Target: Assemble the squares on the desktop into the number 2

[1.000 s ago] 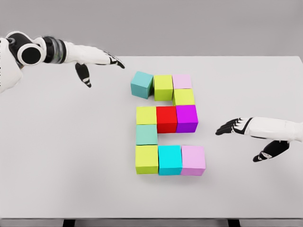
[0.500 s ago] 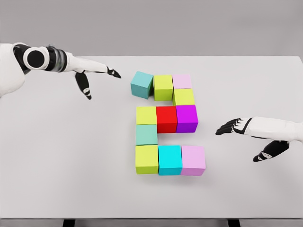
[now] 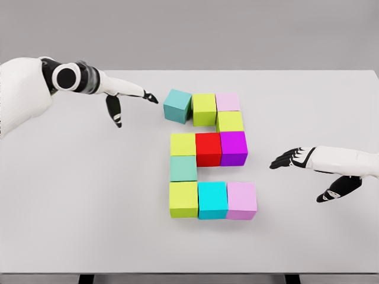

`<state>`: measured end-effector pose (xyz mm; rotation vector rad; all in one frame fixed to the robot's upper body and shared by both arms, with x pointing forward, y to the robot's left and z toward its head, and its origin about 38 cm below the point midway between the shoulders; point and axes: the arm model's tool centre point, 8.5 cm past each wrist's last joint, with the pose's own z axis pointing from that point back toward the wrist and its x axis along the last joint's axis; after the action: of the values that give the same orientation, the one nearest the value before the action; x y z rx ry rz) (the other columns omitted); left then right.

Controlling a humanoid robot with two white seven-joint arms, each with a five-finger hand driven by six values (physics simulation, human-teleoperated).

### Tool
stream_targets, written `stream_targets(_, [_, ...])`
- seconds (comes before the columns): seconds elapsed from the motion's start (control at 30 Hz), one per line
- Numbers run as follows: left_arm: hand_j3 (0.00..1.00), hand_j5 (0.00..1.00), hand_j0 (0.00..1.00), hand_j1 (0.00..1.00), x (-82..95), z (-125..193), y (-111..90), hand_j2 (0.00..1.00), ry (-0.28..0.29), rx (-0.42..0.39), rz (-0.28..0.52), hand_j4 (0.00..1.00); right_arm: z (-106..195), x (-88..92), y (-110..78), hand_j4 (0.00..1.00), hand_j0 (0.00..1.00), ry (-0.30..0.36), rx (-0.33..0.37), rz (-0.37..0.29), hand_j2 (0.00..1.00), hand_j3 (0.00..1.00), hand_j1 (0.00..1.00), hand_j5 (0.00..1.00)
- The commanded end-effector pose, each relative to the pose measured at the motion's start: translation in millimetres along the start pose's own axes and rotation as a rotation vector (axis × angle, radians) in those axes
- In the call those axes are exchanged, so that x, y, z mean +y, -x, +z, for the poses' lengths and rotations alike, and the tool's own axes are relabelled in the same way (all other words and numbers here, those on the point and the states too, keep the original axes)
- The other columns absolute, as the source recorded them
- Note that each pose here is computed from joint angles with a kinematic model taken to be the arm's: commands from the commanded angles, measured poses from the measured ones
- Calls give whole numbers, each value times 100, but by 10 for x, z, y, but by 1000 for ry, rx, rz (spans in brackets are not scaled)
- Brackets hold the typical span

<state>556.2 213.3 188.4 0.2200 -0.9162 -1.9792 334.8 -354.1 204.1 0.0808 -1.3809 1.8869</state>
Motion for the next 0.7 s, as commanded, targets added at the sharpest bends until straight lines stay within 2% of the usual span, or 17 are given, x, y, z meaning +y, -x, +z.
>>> stream_targets(0.0, [100, 100, 100, 100, 22, -54, -75, 100, 2, -11, -9, 100, 4, -7, -3, 100, 100, 4, -1, -5, 100, 100, 100, 100])
stream_targets(0.47, [100, 100, 100, 100, -65, -65, -56, 100, 21, -13, -15, 100, 4, -7, -3, 100, 100, 4, -1, -5, 100, 100, 100, 100])
stream_targets(0.67, [100, 100, 100, 100, -69, -74, -154, 100, 27, -42, -40, 100, 4, -7, -3, 100, 100, 4, -1, -5, 100, 100, 100, 100])
